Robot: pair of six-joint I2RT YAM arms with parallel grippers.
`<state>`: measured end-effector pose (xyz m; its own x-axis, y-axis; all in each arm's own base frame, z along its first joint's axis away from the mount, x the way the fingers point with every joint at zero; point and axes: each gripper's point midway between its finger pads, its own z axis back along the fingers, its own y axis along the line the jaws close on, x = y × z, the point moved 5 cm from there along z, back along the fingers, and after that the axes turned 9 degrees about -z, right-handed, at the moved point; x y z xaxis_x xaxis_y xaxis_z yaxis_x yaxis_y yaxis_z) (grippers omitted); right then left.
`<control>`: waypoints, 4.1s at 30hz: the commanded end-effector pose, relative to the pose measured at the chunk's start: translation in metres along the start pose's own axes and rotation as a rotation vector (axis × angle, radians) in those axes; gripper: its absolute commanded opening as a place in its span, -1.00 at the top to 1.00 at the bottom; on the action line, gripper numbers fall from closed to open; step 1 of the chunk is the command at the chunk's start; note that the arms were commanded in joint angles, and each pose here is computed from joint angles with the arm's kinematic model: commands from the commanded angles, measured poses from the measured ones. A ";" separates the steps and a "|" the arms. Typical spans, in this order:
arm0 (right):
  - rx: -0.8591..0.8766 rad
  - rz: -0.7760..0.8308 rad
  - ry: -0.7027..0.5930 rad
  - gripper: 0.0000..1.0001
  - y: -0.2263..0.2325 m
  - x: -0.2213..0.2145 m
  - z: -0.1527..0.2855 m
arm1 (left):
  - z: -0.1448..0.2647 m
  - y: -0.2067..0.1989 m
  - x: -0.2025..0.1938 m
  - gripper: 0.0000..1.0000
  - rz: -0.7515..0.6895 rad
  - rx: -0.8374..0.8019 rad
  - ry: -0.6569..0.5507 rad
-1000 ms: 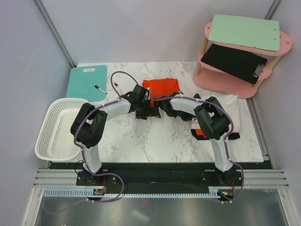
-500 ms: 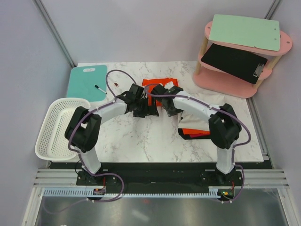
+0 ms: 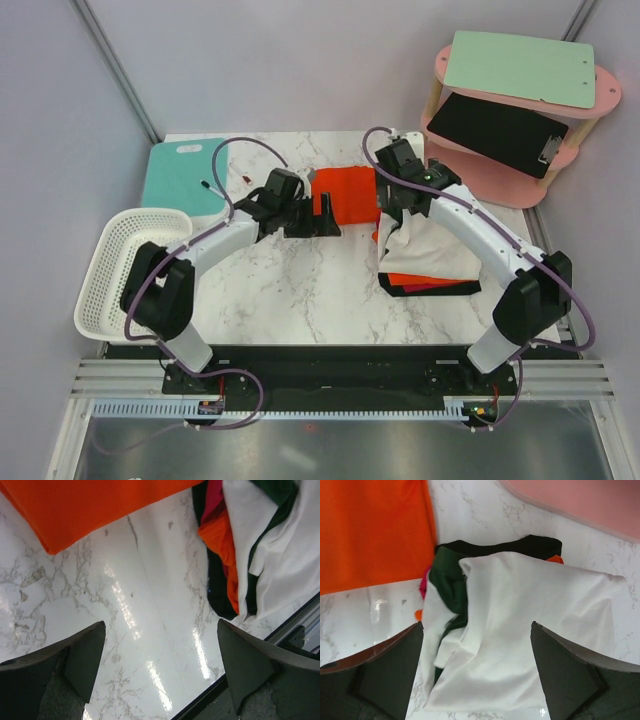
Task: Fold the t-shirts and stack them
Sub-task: Fold the tshirt
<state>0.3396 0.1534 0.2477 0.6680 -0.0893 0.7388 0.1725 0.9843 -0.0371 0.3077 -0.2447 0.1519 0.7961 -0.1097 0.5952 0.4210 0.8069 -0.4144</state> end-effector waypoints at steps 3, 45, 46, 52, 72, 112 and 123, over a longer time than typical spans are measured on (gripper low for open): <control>0.056 -0.146 -0.008 -0.87 -0.035 0.004 -0.015 | -0.011 -0.053 0.057 -0.92 -0.117 -0.177 -0.128; -0.041 -0.376 0.121 -0.83 -0.123 -0.034 -0.086 | -0.111 -0.152 0.067 0.96 -0.289 -0.236 -0.111; -0.045 -0.376 0.126 -0.83 -0.124 -0.035 -0.087 | -0.111 -0.145 0.064 0.96 -0.284 -0.211 -0.108; -0.092 -0.370 0.148 -0.82 -0.127 -0.045 -0.096 | -0.100 -0.127 0.067 0.96 -0.271 -0.163 -0.120; -0.041 -0.337 0.058 -0.93 -0.122 -0.034 -0.095 | -0.087 -0.088 0.058 -0.09 -0.212 -0.099 -0.104; 0.557 -0.230 0.019 -0.96 0.015 0.032 -0.090 | -0.094 0.117 0.030 0.96 0.266 0.182 -0.036; 0.680 -0.237 0.097 -0.96 0.050 0.026 -0.098 | -0.006 0.110 -0.002 0.96 0.271 0.310 -0.008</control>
<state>0.4233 0.1649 0.1849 0.7404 -0.2901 0.6063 -0.0762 0.8600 0.5046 0.3731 -0.1772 0.0729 0.8667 0.1361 0.4800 0.0713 0.9184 -0.3891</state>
